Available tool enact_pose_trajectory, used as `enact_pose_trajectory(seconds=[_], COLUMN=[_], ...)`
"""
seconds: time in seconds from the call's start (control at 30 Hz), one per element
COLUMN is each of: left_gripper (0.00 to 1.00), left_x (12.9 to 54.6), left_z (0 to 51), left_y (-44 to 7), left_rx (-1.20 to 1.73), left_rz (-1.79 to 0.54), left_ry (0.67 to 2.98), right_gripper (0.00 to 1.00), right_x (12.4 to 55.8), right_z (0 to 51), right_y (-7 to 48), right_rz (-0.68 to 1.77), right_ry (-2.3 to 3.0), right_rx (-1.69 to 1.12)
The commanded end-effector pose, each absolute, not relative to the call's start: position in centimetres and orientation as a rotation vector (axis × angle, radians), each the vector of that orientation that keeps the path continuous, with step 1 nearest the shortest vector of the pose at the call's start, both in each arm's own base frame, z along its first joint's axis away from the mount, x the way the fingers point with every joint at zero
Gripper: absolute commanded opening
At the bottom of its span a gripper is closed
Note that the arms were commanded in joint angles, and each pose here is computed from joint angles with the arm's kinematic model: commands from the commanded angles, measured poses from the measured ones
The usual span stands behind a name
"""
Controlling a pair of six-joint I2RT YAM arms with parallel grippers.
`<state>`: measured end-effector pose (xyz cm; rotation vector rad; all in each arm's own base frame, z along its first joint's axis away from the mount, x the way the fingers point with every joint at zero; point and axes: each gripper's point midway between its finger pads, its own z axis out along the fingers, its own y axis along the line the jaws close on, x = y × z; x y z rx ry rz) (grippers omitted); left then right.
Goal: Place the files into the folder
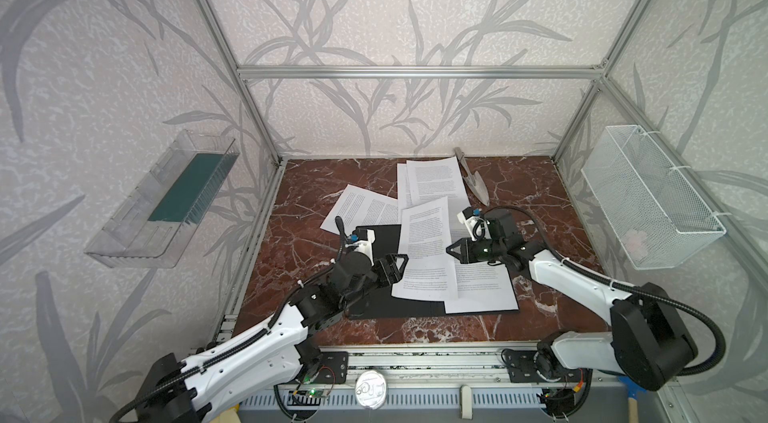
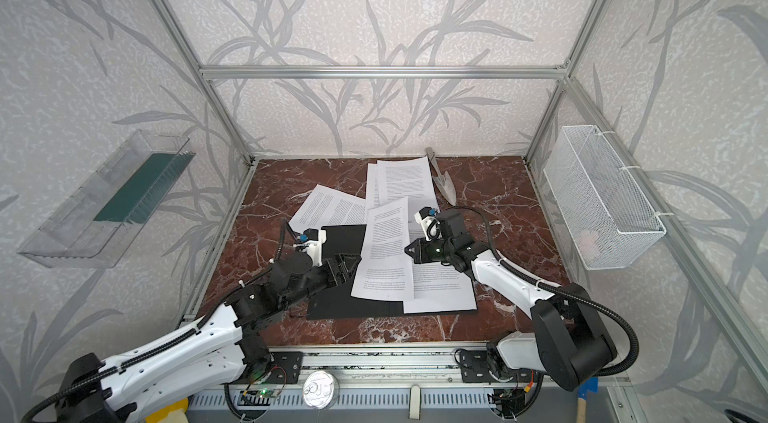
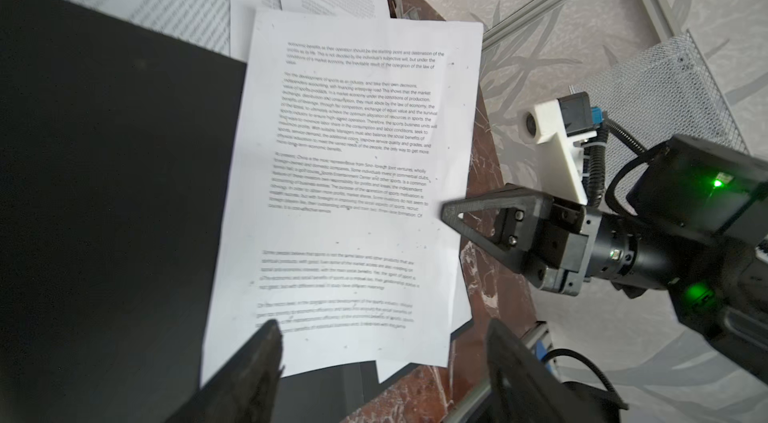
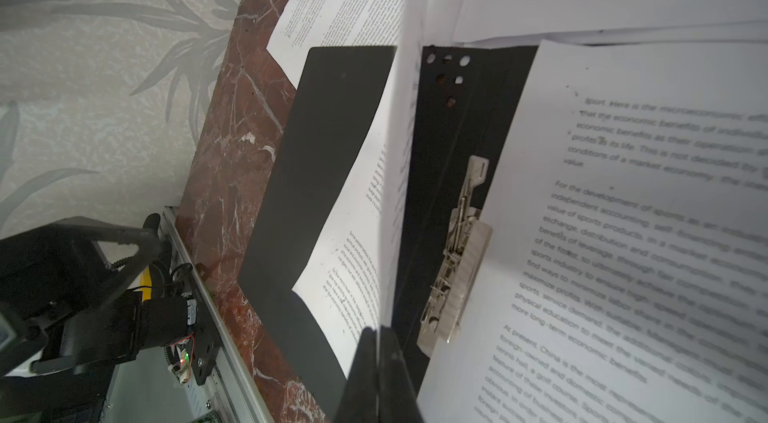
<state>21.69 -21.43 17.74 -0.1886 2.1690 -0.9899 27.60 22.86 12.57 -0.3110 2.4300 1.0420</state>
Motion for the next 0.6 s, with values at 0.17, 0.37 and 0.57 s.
enact_pose_trajectory(seconds=[0.17,0.37,0.57], left_gripper=[0.99,0.99,0.99], left_x=[20.5,20.4,19.4], left_z=[17.2,17.0,17.4], left_y=[-18.1,-18.3,-18.1], left_rx=[0.083,0.186,0.204], left_rz=[-0.714,-0.716,-0.776], left_ry=[2.142,2.049,1.996], right_gripper=[0.0,0.0,0.0], right_x=[26.5,27.5,28.6], right_z=[13.4,13.7,12.4], right_y=[18.2,14.8,11.1], right_rz=[0.737,0.539,0.21], right_ry=[2.553,2.585,2.695], right_rx=[-0.404,-0.37,-0.347])
